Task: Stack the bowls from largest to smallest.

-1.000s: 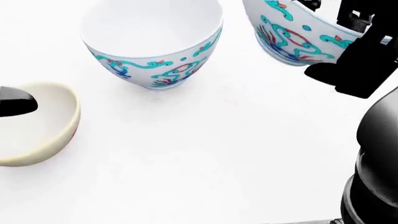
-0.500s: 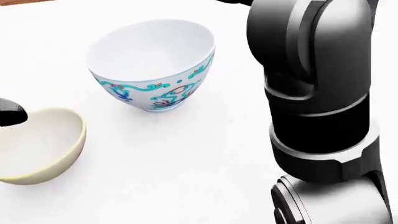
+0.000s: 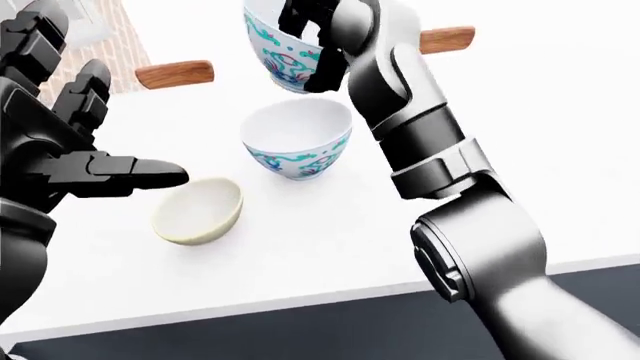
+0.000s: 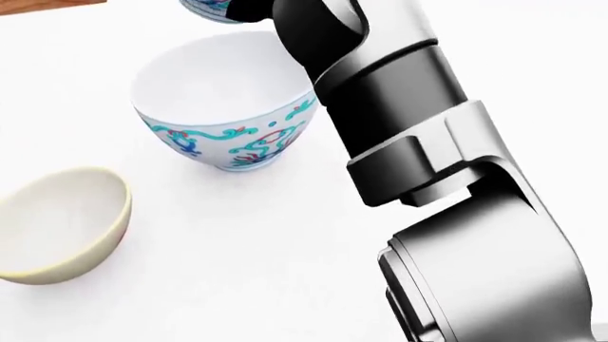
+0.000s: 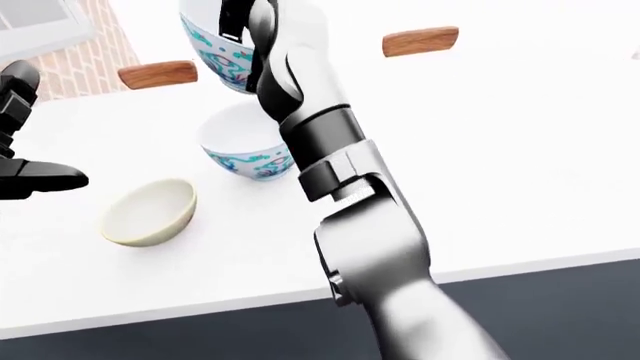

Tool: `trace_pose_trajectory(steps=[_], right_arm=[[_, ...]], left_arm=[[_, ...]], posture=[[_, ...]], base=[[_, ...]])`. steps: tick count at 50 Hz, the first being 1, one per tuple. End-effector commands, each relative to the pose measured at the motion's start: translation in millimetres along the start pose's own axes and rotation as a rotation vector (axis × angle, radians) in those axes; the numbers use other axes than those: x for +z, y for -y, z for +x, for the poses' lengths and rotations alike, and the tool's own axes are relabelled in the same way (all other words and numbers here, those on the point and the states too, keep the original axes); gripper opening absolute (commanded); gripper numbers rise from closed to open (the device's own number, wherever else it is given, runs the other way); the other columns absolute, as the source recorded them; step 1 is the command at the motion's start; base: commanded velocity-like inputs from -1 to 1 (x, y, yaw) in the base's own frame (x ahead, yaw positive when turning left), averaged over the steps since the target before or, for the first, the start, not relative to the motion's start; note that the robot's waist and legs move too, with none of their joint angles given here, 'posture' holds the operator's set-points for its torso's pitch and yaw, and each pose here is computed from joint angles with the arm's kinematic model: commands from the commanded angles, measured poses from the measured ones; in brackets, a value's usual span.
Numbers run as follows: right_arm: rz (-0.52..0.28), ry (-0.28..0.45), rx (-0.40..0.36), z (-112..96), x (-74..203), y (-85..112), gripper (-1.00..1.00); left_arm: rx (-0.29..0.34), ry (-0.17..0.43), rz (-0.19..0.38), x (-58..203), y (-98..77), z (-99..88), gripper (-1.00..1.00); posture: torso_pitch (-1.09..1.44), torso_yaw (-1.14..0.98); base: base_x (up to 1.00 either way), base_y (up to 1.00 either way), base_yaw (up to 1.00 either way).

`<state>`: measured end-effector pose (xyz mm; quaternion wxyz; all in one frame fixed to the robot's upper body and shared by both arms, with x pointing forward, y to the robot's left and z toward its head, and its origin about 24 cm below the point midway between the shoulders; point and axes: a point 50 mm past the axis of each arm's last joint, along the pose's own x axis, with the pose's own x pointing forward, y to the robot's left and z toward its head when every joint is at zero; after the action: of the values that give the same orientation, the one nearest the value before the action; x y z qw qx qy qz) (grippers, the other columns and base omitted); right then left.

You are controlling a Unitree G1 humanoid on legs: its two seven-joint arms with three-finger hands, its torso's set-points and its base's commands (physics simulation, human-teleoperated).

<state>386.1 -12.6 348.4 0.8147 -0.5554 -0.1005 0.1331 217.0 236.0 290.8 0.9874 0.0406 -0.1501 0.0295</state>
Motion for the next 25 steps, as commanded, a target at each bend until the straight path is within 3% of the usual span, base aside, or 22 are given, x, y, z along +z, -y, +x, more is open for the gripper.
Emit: trace_pose_trajectory(steps=[1, 15, 25], right_arm=[[-0.031, 0.067, -0.096, -7, 17, 19.3, -1.0], [-0.098, 0.05, -0.024, 7, 10, -21.6, -1.0], [-0.104, 0.051, -0.01, 13, 9, -35.3, -1.0]], left_arm=[[0.017, 0.065, 0.006, 11, -3.2, -1.0, 1.0], [0.024, 0.061, 0.004, 7, -7.2, -2.1, 1.0], [0.032, 0.06, 0.008, 7, -11.8, -2.5, 1.0]], posture=[[-0.24, 0.0], [-0.24, 0.0], [-0.24, 0.0]], base=[[0.0, 0.0, 0.0], [0.0, 0.0, 0.0], [0.0, 0.0, 0.0]])
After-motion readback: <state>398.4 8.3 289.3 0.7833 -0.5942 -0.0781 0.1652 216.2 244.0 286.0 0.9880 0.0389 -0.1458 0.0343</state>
